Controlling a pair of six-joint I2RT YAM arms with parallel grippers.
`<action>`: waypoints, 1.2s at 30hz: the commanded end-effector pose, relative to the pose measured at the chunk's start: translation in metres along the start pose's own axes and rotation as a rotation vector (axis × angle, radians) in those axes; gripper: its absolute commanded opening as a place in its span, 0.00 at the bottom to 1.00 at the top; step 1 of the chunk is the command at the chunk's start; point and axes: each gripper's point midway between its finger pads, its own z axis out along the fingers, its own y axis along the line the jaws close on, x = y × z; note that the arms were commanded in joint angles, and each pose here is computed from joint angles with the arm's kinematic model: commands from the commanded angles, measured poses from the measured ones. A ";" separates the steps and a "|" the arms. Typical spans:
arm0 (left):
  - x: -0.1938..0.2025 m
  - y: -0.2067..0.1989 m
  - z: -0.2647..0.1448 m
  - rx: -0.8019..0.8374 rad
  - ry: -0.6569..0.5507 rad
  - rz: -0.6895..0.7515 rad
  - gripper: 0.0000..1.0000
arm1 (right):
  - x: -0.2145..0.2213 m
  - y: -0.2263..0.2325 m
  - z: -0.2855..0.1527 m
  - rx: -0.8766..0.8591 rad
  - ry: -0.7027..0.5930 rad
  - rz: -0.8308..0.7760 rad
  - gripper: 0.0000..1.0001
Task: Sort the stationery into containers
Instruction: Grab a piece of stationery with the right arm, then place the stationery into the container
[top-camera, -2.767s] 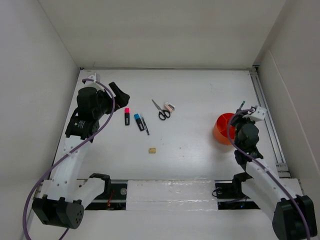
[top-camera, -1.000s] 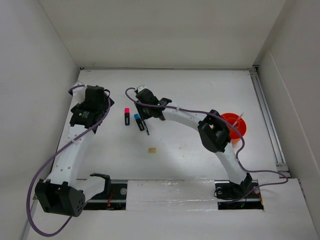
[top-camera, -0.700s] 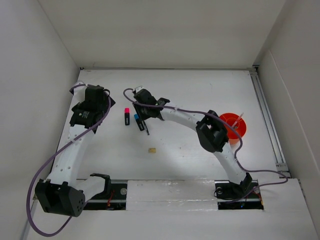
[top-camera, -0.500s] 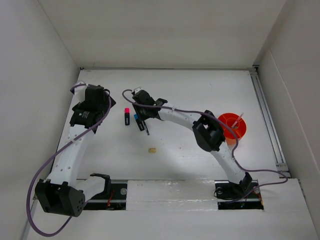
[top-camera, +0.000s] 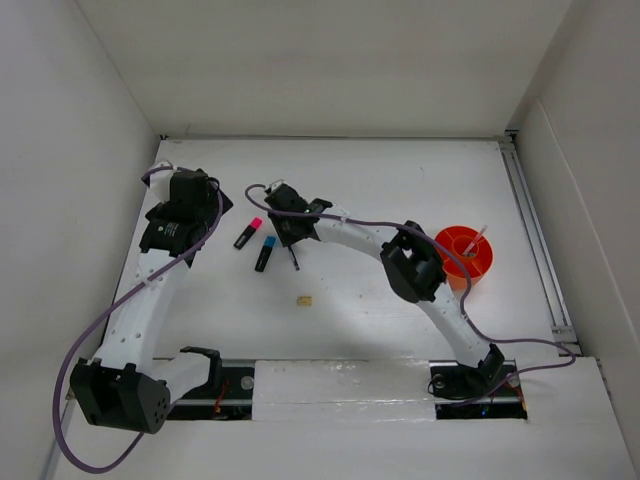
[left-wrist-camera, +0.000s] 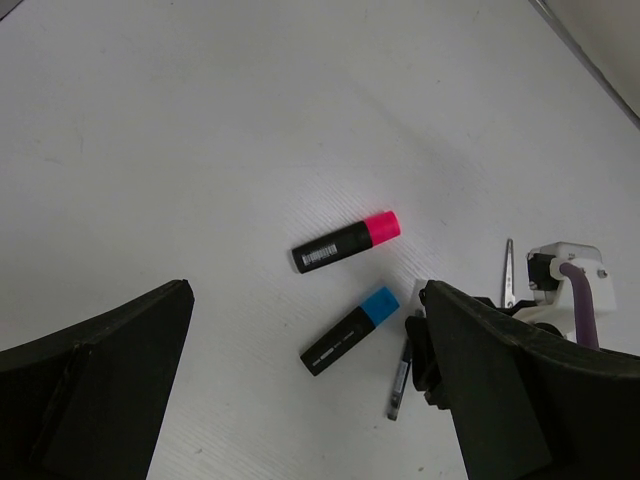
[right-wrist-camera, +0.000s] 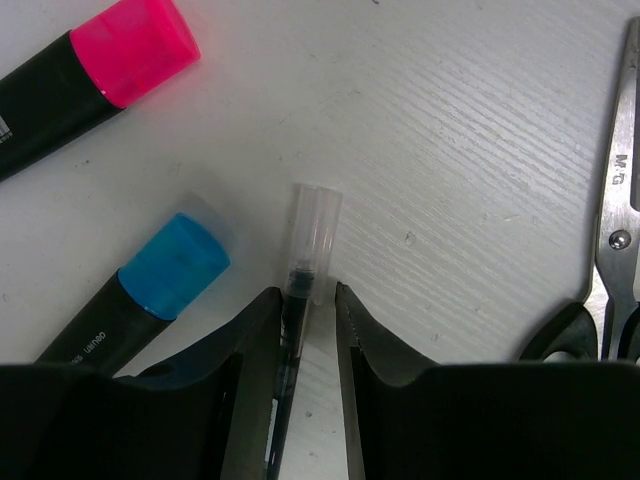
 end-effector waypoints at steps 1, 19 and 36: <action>-0.018 -0.009 -0.009 0.042 -0.051 -0.018 0.99 | 0.007 0.002 0.003 0.020 0.027 -0.006 0.34; -0.020 -0.010 -0.014 0.060 -0.058 -0.016 0.99 | -0.054 -0.007 -0.079 -0.164 -0.148 0.045 0.00; -0.008 -0.046 -0.027 0.295 0.012 0.053 0.99 | 0.004 -0.282 -0.428 0.293 -1.261 0.362 0.00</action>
